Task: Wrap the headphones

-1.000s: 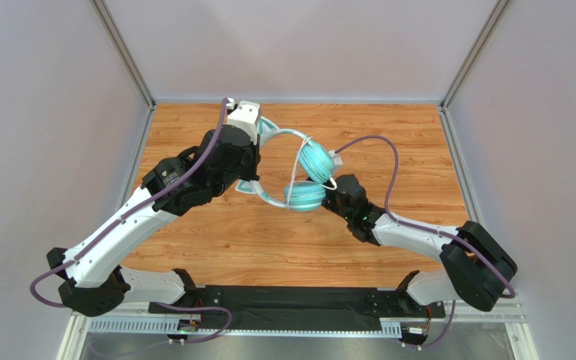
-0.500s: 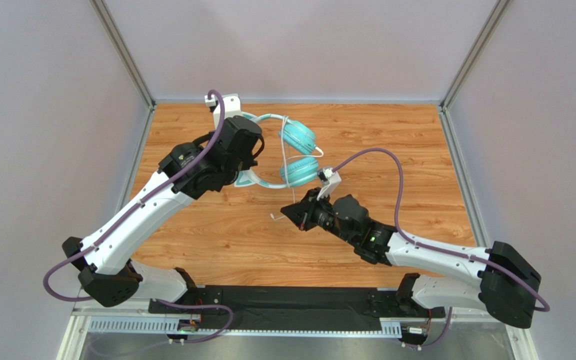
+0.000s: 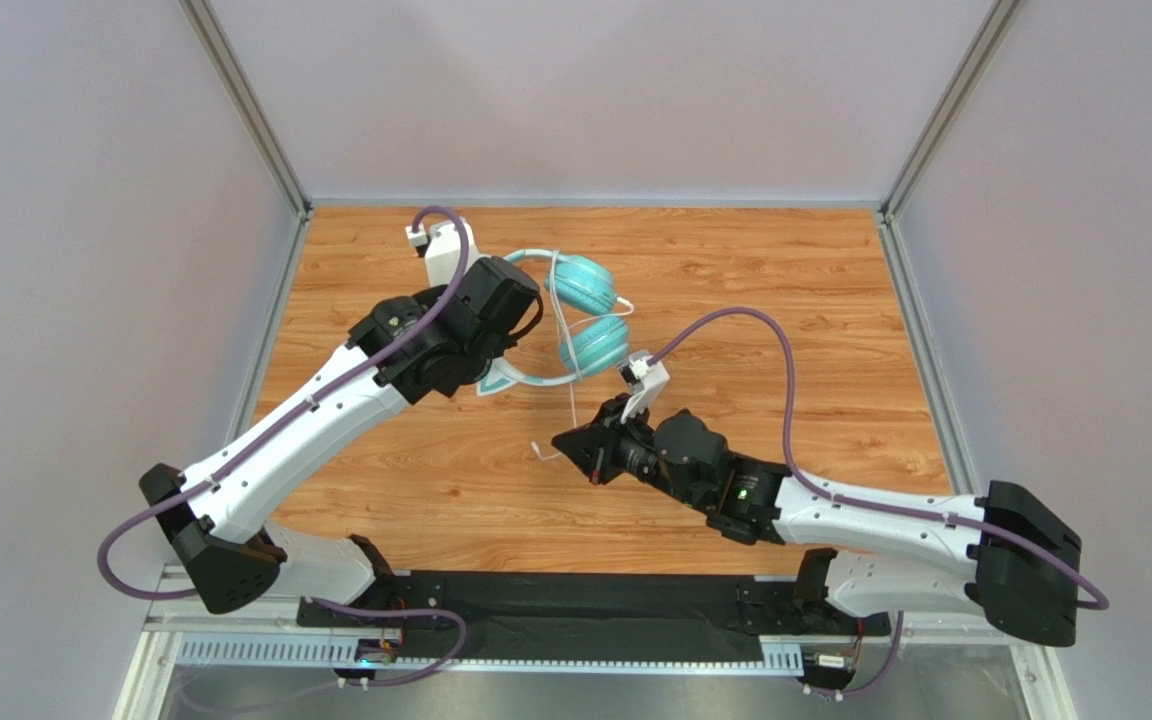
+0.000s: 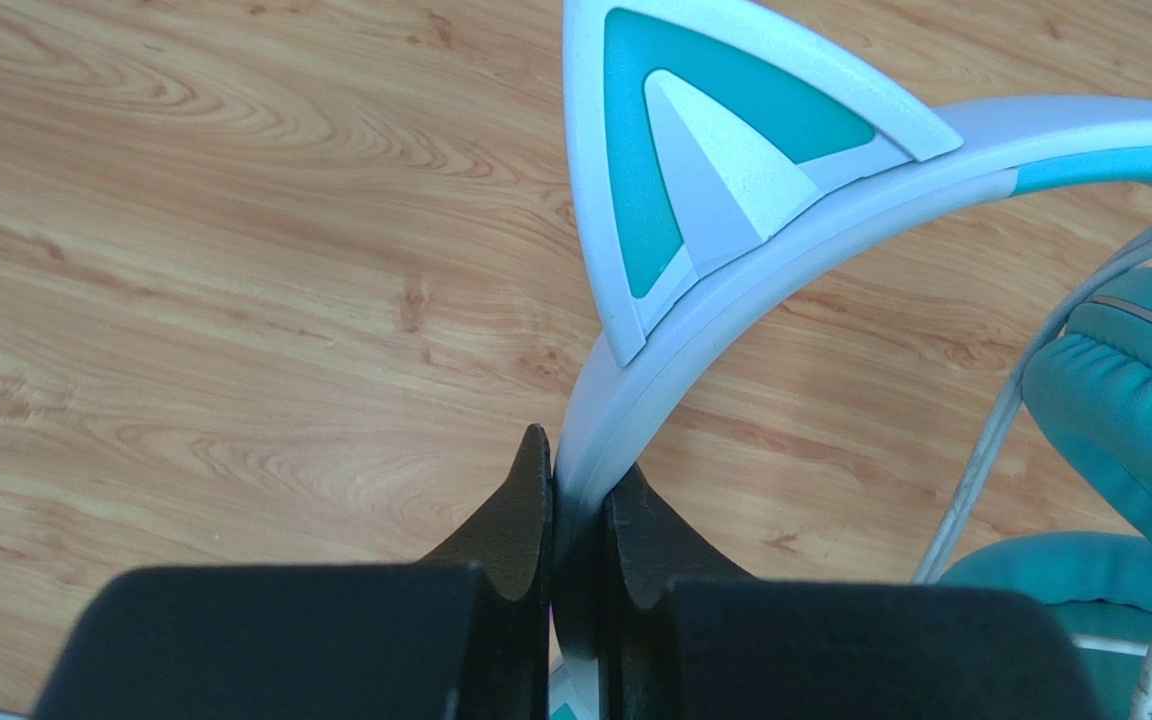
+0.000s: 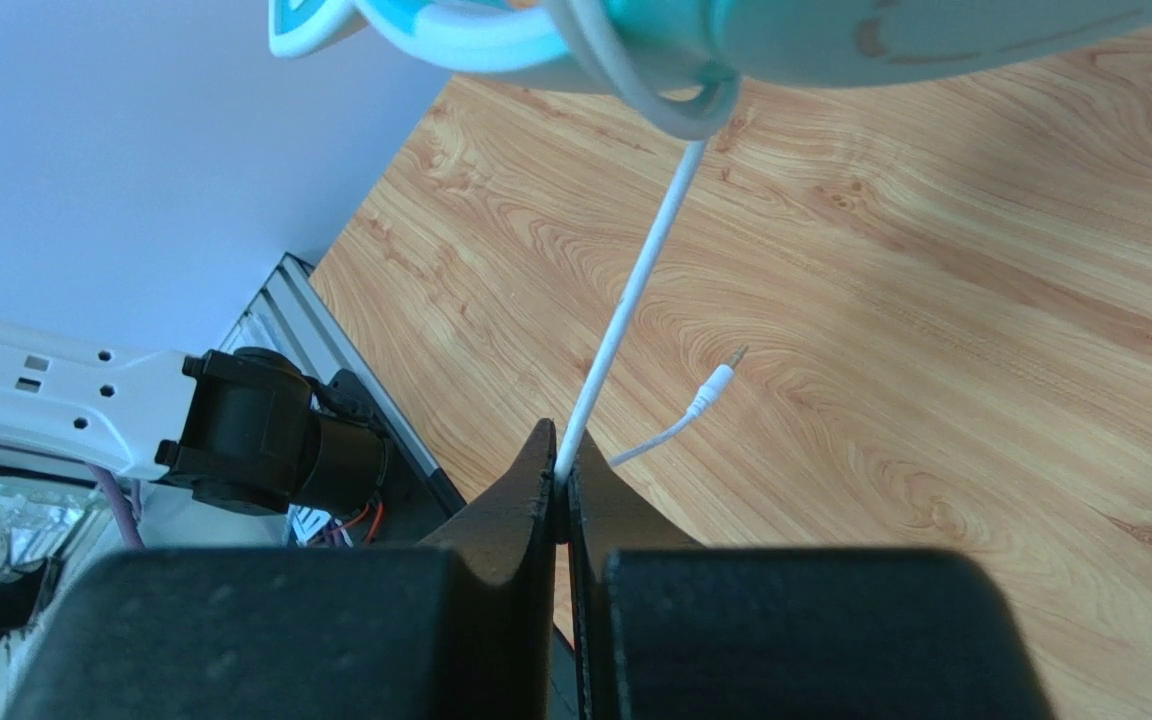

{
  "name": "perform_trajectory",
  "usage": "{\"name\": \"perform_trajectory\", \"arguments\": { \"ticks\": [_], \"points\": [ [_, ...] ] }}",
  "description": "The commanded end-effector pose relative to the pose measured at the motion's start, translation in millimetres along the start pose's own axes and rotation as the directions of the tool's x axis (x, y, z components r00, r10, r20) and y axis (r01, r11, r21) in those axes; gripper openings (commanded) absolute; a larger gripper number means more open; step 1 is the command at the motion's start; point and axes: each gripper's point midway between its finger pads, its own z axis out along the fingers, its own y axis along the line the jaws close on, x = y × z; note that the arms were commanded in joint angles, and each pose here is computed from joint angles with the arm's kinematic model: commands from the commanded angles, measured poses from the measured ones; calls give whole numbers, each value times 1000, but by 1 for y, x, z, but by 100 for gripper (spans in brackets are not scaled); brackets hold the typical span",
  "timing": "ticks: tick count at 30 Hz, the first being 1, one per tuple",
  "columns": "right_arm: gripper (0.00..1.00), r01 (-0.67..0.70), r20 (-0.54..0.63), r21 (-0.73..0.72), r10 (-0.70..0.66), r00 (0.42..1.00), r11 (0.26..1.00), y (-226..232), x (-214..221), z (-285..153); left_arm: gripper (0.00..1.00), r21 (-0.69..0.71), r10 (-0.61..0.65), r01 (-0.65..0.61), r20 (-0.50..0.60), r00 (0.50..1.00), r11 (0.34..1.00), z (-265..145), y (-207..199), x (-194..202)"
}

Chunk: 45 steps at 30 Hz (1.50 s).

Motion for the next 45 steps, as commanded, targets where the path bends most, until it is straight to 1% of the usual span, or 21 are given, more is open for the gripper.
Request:
{"name": "perform_trajectory", "arguments": {
  "ticks": [1,3,5,6,8,11,13,17,20,21,23,26,31,33,34,37,40,41,43,44,45],
  "points": [
    [0,60,-18,-51,-61,998,997,25,-10,-5,0,-7,-181,187,205,962,982,1,-2,-49],
    [0,111,-12,-29,-111,994,993,32,-28,-7,0,-47,-115,129,222,968,991,6,4,-46],
    [0,209,-79,24,-207,975,978,21,-26,-16,0,-85,-44,64,212,976,994,14,10,-35],
    [0,229,-66,19,-227,972,973,29,-39,-18,0,-102,-16,37,203,979,994,19,14,-27],
    [0,311,-114,17,-307,945,950,28,-42,-24,0,-103,16,4,199,980,995,22,15,-21],
    [0,359,-143,-15,-357,923,933,38,-50,-31,0,-81,55,-40,189,981,996,28,15,-11],
    [0,341,-118,-27,-342,932,940,42,-57,-33,0,-43,50,-44,180,982,998,31,12,-4],
    [0,232,-55,-44,-234,971,972,43,-66,-29,0,-11,64,-63,150,987,998,34,10,9],
    [0,92,8,-49,-92,996,995,38,-74,-22,0,7,64,-65,127,990,998,35,9,16],
    [0,7,57,-74,-3,998,997,44,-85,-20,0,6,61,-62,119,991,998,36,10,20],
    [0,-79,88,-68,85,993,995,33,-88,-16,0,11,55,-57,110,992,998,36,11,24],
    [0,-215,159,-136,236,959,967,37,-107,-13,0,14,38,-40,93,995,999,38,13,30],
    [0,-401,248,-180,436,865,898,31,-140,-11,0,18,47,-48,68,997,999,40,13,39],
    [0,-450,244,-208,491,836,869,29,-145,-9,0,18,50,-51,63,997,999,40,14,42],
    [0,-507,249,-223,551,796,833,23,-152,-9,0,16,50,-51,63,997,999,41,15,42],
    [0,-585,251,-257,638,728,769,7,-157,-7,0,16,59,-60,59,997,998,41,16,44],
    [0,-682,256,-289,741,622,672,-8,-160,-6,0,4,60,-60,54,997,998,42,19,47],
    [0,-726,249,-298,785,567,619,-12,-160,-4,0,2,60,-60,50,997,998,43,20,49],
    [0,-762,287,-307,819,497,570,-26,-160,-5,0,4,65,-65,39,997,998,44,21,52],
    [0,-787,302,-320,844,443,527,-33,-161,-5,0,6,71,-71,31,997,997,44,21,56],
    [0,-787,306,-346,855,419,510,-33,-164,-8,0,4,77,-77,26,997,997,45,21,58]
  ]
}}
